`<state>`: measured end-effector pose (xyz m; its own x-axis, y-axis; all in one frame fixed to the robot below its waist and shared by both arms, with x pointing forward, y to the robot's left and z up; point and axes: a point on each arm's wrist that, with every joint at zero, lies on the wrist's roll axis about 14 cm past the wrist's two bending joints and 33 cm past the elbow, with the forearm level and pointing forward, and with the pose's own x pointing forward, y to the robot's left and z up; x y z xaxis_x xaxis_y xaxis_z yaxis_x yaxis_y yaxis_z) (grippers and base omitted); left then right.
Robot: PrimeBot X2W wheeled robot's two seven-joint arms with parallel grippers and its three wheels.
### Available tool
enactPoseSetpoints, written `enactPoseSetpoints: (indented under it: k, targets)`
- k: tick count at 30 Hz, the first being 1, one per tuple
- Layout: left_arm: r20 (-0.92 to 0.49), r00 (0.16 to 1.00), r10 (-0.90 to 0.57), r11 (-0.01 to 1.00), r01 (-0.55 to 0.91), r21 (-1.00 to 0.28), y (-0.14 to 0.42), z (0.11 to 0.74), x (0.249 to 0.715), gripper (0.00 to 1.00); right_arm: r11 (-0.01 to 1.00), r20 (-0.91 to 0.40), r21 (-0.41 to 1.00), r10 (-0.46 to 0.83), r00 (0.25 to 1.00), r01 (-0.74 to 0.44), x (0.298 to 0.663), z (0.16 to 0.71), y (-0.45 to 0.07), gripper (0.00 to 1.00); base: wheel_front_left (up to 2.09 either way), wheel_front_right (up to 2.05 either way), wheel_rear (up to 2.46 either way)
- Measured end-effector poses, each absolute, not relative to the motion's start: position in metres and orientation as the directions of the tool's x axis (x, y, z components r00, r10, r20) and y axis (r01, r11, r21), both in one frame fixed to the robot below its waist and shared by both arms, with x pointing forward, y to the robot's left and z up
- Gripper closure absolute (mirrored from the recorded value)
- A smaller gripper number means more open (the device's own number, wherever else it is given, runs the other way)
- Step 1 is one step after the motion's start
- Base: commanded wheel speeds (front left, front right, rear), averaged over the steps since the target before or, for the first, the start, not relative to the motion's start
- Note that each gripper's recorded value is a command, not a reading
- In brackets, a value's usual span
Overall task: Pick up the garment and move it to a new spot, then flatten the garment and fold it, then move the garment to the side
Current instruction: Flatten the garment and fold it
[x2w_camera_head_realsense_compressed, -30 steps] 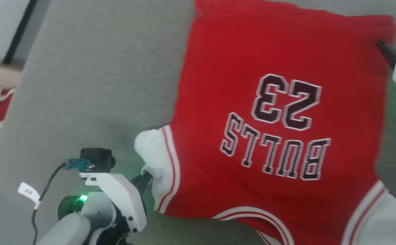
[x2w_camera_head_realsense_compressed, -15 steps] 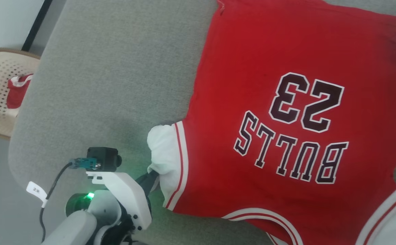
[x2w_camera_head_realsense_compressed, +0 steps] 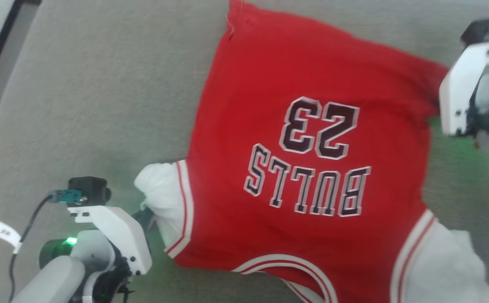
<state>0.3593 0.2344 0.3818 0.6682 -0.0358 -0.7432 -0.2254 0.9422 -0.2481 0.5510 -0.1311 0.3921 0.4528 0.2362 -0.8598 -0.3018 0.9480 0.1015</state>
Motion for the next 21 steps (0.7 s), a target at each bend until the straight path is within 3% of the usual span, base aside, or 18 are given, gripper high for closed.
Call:
enactPoseSetpoints:
  k: [10, 21]
  targets:
    - [-0.71, 0.699, -0.087, 0.956, -0.141, -0.256, 0.219, 0.397, 0.374, 1.0, 0.941, -0.871, 0.16, 0.277, 0.405, -0.3, 0.454, 0.398, -0.16, 1.0, 0.0, 0.0, 0.0]
    - [-0.695, 0.709, -0.117, 0.96, -0.098, -0.262, 0.207, 0.404, 0.382, 1.0, 0.955, -0.888, 0.259, 0.294, 0.354, -0.144, 0.358, 0.381, -0.173, 1.0, 0.0, 0.0, 0.0]
